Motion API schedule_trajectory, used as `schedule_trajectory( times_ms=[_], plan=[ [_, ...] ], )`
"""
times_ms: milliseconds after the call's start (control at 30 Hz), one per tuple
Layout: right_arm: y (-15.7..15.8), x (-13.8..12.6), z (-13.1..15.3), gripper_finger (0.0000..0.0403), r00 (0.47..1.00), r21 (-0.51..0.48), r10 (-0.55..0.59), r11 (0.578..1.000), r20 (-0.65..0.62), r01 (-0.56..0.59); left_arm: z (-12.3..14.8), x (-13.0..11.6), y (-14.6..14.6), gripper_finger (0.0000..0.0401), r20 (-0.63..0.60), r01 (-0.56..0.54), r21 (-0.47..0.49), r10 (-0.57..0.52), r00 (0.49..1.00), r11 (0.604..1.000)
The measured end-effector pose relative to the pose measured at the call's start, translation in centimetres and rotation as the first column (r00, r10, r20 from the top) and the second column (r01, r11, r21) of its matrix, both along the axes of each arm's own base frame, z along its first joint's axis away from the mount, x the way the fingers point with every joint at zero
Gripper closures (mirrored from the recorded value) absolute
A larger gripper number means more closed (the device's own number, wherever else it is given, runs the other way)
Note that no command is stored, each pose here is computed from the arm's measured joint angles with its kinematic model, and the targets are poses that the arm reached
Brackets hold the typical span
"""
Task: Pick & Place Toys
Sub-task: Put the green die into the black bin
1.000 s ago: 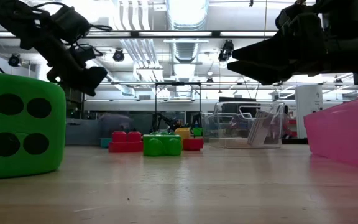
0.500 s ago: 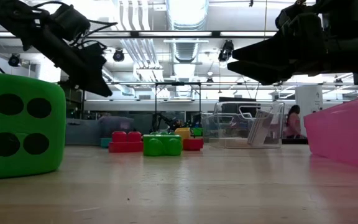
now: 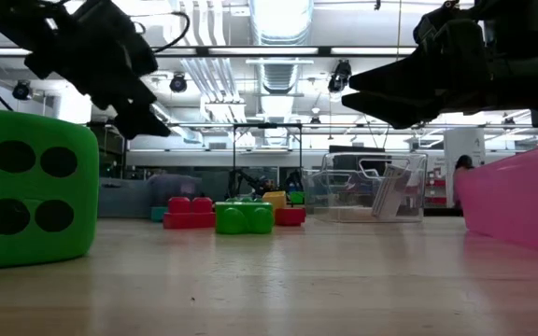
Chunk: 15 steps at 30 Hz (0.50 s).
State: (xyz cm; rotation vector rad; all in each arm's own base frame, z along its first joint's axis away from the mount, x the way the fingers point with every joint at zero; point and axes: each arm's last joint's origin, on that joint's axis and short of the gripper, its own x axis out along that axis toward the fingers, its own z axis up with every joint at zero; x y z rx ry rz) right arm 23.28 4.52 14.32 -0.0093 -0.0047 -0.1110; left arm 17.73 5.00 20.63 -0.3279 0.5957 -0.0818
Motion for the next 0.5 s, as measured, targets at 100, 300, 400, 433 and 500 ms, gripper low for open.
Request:
schedule_trajectory(
  times_ms=[100,300,400,433,500],
  plan=[
    [0.0,0.0,0.0,0.0063,1.000,0.006,0.000,1.000,0.001,0.000,0.0,0.5,-2.0,0.0008,-0.002,0.093,-0.001,-0.093,0.996,0.996],
    [0.0,0.0,0.0,0.0063,1.000,0.007,0.000,1.000,0.001,0.000,0.7,1.0,-5.6,0.0009,-0.047,0.128,-0.035,-0.130,0.990,0.991],
    [0.0,0.0,0.0,0.0063,1.000,0.008,0.000,1.000,0.001,0.000,1.3,0.8,-7.1,0.0010,-0.097,0.108,-0.043,-0.112,0.989,0.993],
    [0.0,0.0,0.0,0.0063,1.000,0.008,0.000,1.000,0.001,0.000,1.5,0.8,-7.6,0.0010,-0.105,0.100,-0.049,-0.105,0.989,0.994],
    [0.0,0.0,0.0,0.0063,1.000,0.009,0.000,1.000,0.001,0.000,1.9,0.9,-8.4,0.0010,-0.112,0.086,-0.086,-0.095,0.989,0.993]
  ],
)
